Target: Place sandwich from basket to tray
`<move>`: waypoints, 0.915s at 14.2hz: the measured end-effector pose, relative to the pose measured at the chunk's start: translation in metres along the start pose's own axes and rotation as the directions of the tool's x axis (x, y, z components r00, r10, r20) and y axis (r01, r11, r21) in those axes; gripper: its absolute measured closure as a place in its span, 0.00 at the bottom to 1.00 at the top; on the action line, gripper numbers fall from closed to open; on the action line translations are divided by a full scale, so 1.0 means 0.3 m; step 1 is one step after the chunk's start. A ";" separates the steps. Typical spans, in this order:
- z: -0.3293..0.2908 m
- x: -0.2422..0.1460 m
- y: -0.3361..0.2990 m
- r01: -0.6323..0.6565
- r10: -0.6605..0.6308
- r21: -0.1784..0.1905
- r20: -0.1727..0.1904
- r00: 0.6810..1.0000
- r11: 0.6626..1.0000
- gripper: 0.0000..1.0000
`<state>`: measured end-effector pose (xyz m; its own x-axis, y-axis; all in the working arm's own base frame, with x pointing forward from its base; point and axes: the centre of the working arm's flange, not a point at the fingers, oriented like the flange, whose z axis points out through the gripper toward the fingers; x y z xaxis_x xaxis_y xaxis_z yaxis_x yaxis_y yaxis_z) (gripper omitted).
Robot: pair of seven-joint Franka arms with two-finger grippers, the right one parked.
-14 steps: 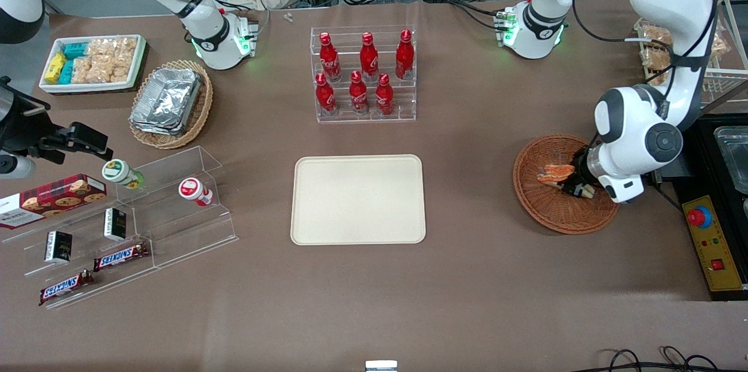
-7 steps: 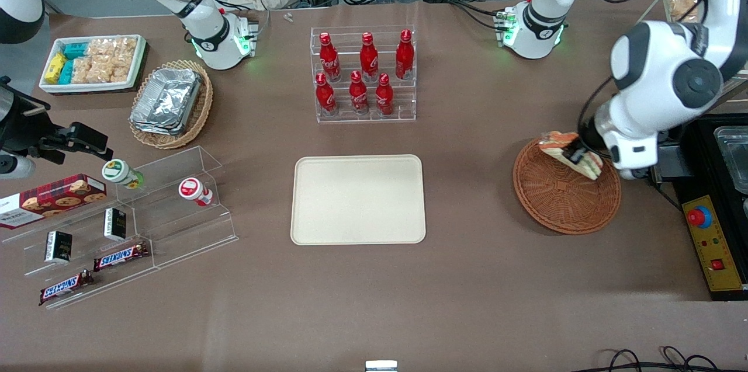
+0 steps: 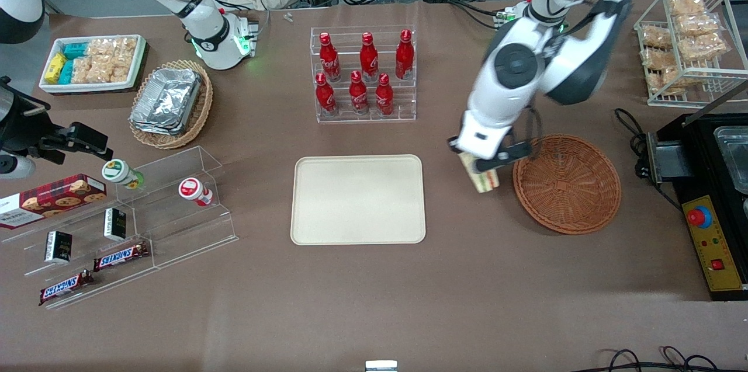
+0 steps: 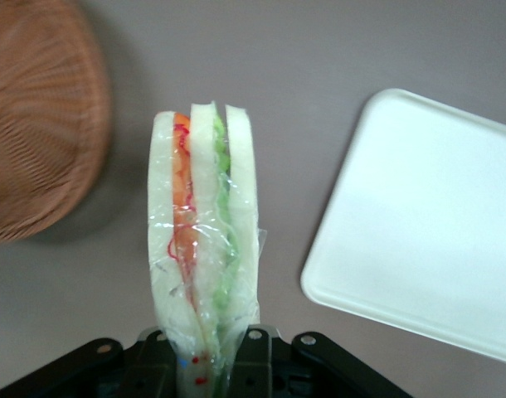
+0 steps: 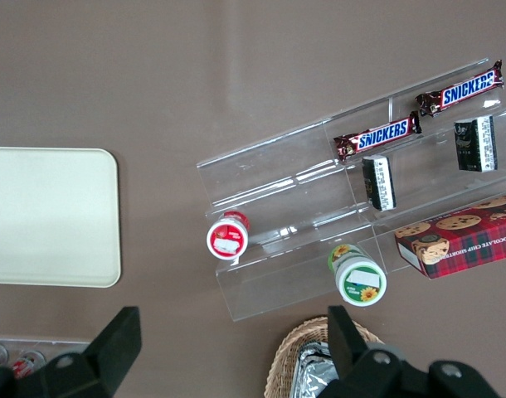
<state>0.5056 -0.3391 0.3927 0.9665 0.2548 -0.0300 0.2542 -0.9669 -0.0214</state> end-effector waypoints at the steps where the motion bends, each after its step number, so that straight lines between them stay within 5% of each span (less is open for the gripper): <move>1: 0.048 -0.018 0.086 -0.047 0.047 -0.002 0.004 0.999 0.999 0.81; 4: 0.188 -0.032 0.272 -0.131 0.131 -0.018 0.026 0.991 0.991 0.81; 9: 0.419 -0.025 0.377 -0.259 0.258 -0.008 -0.059 0.964 0.966 0.81; 13: 0.537 -0.026 0.397 -0.290 0.287 -0.028 -0.068 0.955 0.957 0.81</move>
<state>0.5229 -0.4541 0.2293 0.9988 -0.0354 0.0327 -0.0360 -0.9992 0.0160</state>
